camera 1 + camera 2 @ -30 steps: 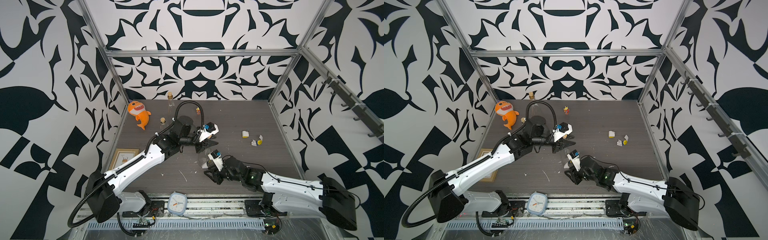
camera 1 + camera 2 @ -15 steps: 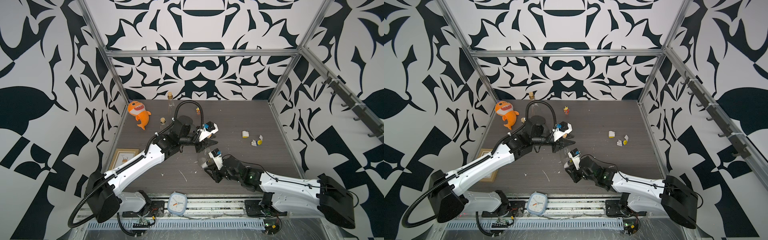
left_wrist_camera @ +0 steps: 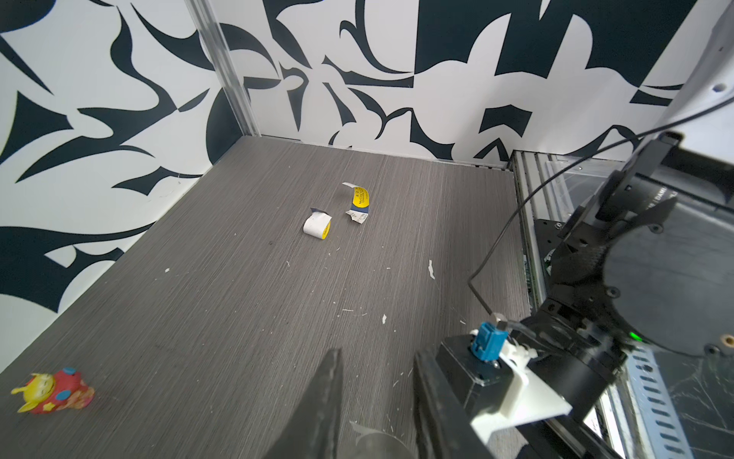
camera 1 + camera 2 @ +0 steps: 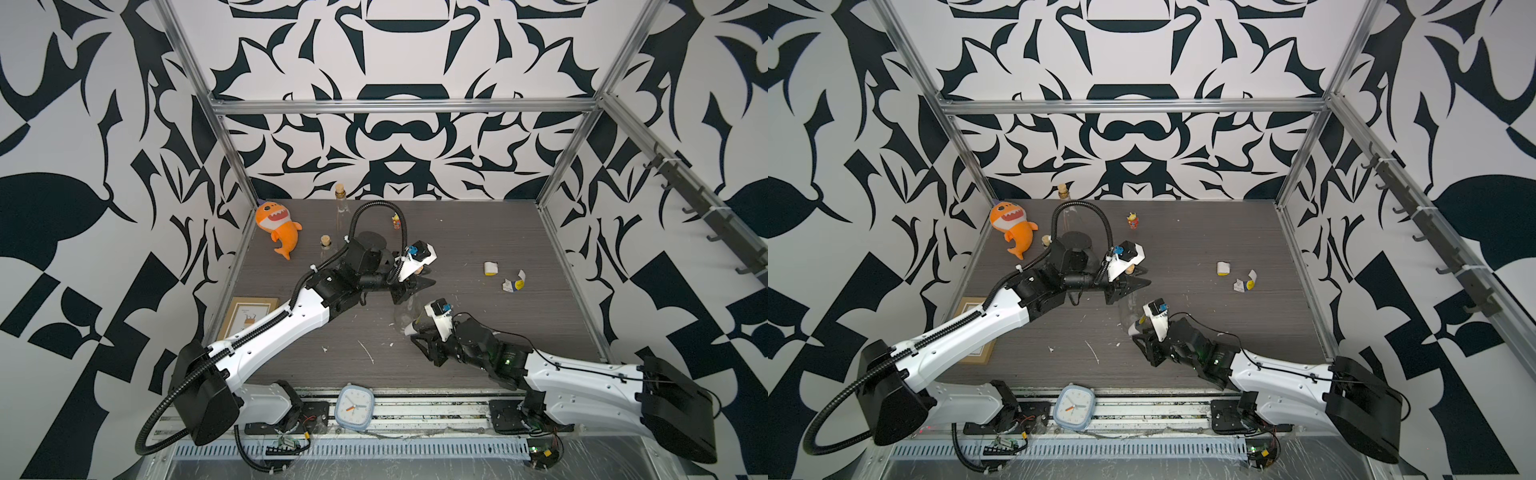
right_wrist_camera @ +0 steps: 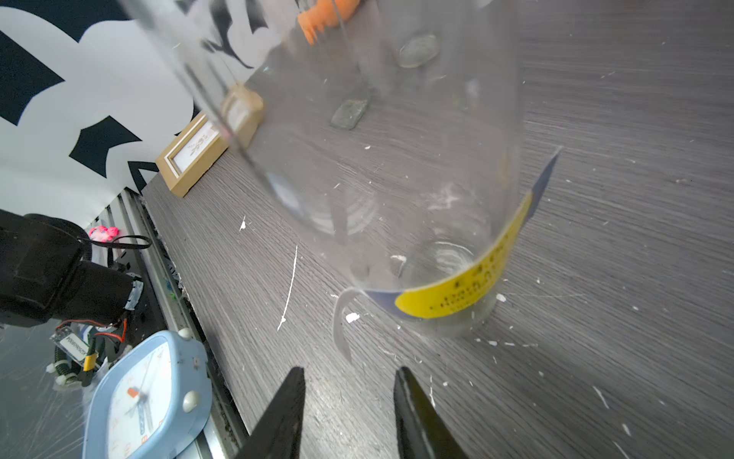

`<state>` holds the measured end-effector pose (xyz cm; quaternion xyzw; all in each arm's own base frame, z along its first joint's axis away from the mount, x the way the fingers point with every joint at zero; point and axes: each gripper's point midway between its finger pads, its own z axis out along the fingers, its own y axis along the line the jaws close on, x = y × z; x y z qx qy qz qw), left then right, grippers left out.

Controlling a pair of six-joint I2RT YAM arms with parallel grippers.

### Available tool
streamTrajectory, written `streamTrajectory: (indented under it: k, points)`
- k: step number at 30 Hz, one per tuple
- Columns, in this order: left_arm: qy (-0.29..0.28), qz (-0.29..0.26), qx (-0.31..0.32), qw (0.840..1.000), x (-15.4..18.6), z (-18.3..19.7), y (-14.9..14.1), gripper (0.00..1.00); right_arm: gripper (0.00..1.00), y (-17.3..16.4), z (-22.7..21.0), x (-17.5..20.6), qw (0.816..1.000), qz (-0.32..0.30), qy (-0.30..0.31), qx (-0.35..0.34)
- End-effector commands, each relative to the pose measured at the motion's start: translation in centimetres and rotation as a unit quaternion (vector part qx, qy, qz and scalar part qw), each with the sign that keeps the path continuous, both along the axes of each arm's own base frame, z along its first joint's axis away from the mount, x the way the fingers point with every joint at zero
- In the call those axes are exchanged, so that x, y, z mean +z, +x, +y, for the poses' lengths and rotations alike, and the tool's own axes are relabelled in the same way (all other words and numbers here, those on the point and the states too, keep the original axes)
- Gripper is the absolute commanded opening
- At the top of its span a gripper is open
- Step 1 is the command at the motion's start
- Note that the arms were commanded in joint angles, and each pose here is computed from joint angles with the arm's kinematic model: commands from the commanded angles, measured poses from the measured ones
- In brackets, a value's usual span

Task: Remove the label from the bottle
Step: Tear open the label from the bottle.

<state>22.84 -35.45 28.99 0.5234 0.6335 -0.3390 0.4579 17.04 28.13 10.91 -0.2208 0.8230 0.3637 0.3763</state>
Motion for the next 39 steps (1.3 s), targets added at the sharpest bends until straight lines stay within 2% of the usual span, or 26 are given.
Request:
streamTrajectory:
  k: [1,6,13,23,29,39]
  points:
    - [0.024,0.014,0.047,0.998,-1.2,0.3,1.7,0.00,0.42,0.1,0.4,1.9,0.998,-0.033,0.058,0.002]
    - [0.038,0.039,0.085,0.995,-2.2,1.1,2.7,0.00,0.45,0.2,0.3,1.7,0.997,-0.050,0.066,0.000]
    - [0.043,0.050,0.100,0.993,-2.9,1.6,3.1,0.00,0.44,1.0,1.5,2.0,0.995,-0.052,0.083,-0.001]
    - [0.039,0.053,0.100,0.993,-3.0,1.8,3.0,0.00,0.34,2.1,2.4,2.1,0.995,-0.059,0.082,-0.017]
    - [0.035,0.053,0.099,0.993,-3.1,1.9,2.9,0.00,0.26,2.4,2.1,2.7,0.994,-0.065,0.088,-0.027]
    - [0.033,0.052,0.097,0.993,-3.0,2.0,2.8,0.00,0.02,2.7,1.8,2.6,0.994,-0.061,0.084,-0.040]
